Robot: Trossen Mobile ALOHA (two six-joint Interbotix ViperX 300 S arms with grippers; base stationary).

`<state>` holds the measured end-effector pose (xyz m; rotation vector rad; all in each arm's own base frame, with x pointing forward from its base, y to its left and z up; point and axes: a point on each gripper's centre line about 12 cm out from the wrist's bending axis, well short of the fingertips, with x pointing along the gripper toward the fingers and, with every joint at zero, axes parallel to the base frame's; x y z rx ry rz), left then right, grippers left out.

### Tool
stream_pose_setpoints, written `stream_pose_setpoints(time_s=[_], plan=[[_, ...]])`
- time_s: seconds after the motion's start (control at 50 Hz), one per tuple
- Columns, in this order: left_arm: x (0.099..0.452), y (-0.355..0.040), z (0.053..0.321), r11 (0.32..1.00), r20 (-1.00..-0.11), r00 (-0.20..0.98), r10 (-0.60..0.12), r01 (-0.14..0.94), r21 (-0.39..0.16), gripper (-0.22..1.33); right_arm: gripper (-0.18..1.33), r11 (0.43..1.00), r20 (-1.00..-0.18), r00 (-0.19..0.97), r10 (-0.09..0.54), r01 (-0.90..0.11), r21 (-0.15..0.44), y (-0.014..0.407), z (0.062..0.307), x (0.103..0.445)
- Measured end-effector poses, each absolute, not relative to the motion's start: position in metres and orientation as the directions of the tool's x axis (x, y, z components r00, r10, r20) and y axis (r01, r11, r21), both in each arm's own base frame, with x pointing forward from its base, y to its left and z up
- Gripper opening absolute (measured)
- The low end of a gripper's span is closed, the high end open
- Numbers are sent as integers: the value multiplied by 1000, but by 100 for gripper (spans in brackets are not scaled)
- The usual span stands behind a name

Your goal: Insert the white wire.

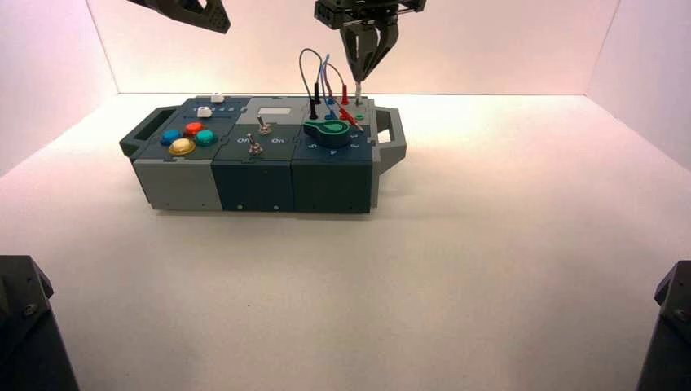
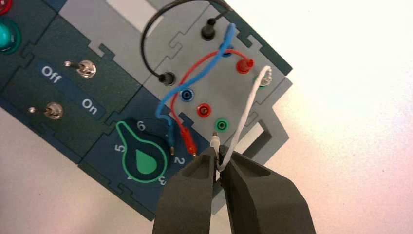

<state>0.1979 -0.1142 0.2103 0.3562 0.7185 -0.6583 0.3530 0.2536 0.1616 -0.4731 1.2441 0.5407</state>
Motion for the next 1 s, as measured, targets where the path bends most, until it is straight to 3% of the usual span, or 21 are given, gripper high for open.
stream_pose_setpoints(time_s=[1.0], plan=[[198,-114,210,744,-703,566,-429,663,80,103,-8,786,-974,203,103,-616,-45,252,144,357]])
